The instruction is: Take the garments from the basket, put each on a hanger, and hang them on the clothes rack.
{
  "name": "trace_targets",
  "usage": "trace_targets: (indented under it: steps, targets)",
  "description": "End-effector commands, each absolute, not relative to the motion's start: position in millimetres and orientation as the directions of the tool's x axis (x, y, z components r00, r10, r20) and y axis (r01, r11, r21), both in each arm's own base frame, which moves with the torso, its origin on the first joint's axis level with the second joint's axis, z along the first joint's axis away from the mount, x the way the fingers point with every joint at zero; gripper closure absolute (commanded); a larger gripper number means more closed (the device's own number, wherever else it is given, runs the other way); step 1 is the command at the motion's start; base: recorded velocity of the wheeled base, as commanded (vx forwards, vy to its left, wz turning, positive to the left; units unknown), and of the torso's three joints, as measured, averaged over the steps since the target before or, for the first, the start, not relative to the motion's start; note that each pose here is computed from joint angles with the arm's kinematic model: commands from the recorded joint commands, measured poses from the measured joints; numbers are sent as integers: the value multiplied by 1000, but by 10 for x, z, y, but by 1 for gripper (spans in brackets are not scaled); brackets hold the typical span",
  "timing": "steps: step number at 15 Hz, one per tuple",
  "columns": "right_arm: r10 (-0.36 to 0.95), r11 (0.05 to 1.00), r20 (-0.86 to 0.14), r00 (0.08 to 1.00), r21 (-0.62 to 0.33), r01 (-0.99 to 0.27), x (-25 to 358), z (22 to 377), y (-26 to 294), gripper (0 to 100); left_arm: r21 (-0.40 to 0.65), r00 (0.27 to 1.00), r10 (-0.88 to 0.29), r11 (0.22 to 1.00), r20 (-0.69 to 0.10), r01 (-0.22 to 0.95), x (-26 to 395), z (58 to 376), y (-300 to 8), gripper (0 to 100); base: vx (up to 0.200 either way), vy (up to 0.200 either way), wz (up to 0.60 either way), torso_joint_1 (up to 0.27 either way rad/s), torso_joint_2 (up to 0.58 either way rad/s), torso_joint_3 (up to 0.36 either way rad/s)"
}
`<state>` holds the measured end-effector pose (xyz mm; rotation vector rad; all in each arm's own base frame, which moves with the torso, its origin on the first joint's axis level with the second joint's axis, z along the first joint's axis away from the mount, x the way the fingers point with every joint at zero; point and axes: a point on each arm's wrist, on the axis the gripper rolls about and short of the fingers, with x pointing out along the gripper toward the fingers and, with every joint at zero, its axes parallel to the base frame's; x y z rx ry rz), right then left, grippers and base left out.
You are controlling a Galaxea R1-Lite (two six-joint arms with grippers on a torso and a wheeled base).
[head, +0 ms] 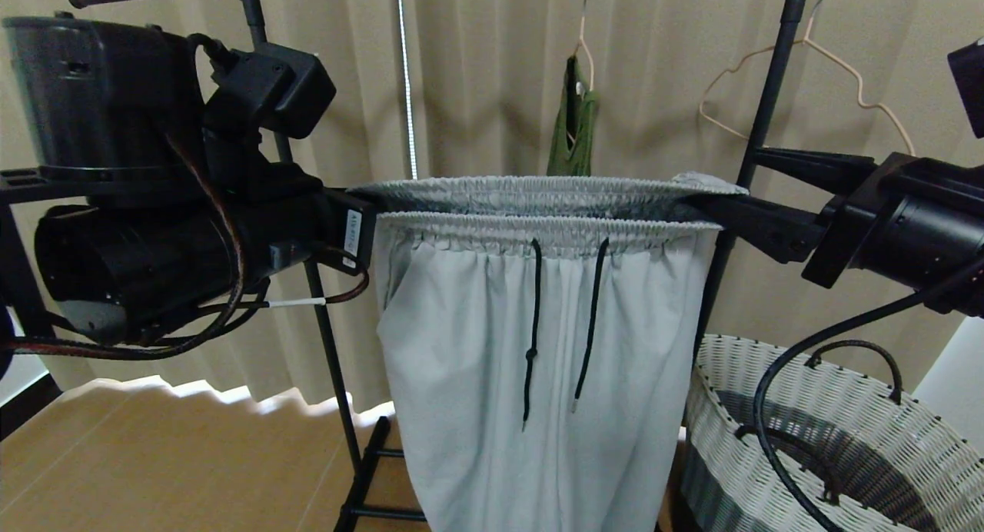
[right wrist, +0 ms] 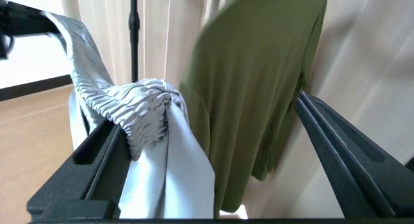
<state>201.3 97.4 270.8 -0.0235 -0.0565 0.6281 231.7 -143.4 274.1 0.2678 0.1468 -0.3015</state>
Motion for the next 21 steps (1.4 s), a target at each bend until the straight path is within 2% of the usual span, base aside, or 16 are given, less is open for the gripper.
trace_targets:
  steps: [1, 5, 9, 12, 16, 17, 18, 20, 21]
  targets:
    - [589, 808, 23, 808, -35, -589, 1996, 2634, 967, 0, 242, 948, -258, 923, -187, 299, 2331, 2726, -1399, 100, 0, 0, 0, 0, 0, 0]
    - [590, 807, 38, 806, -34, -590, 1979, 2593, 959, 0, 249, 961, -184, 940, -207, 234, 2463, 2654, -1278, 100, 0, 0, 0, 0, 0, 0]
    - [655, 756, 47, 754, -33, -654, 1941, 2497, 982, 0, 255, 963, -172, 941, -208, 223, 2454, 2650, -1292, 100, 0, 0, 0, 0, 0, 0]
    - [650, 760, 25, 760, -38, -649, 1931, 2425, 975, 0, 256, 963, -168, 941, -210, 221, 2443, 2646, -1281, 100, 0, 0, 0, 0, 0, 0]
    - [573, 816, -42, 819, -65, -574, 1976, 2253, 811, 0, 252, 965, -166, 943, -202, 215, 2270, 2666, -1175, 100, 0, 0, 0, 0, 0, 0]
    - [480, 861, -77, 874, -150, -486, 2001, 2153, 689, 0, 250, 965, -165, 944, -202, 214, 2149, 2646, -1101, 100, 0, 0, 0, 0, 0, 0]
    - [418, 883, -89, 904, -192, -428, 2004, 2097, 625, 0, 251, 965, -165, 944, -203, 214, 2078, 2628, -1061, 100, 0, 0, 0, 0, 0, 0]
    - [386, 896, -82, 919, -205, -395, 1974, 2064, 599, 0, 250, 966, -167, 944, -198, 214, 2000, 2627, -1019, 100, 0, 0, 0, 0, 0, 0]
    - [373, 904, -41, 927, -210, -373, 1908, 2023, 571, 0, 248, 967, -168, 945, -191, 213, 1982, 2641, -1009, 100, 0, 0, 0, 0, 0, 0]
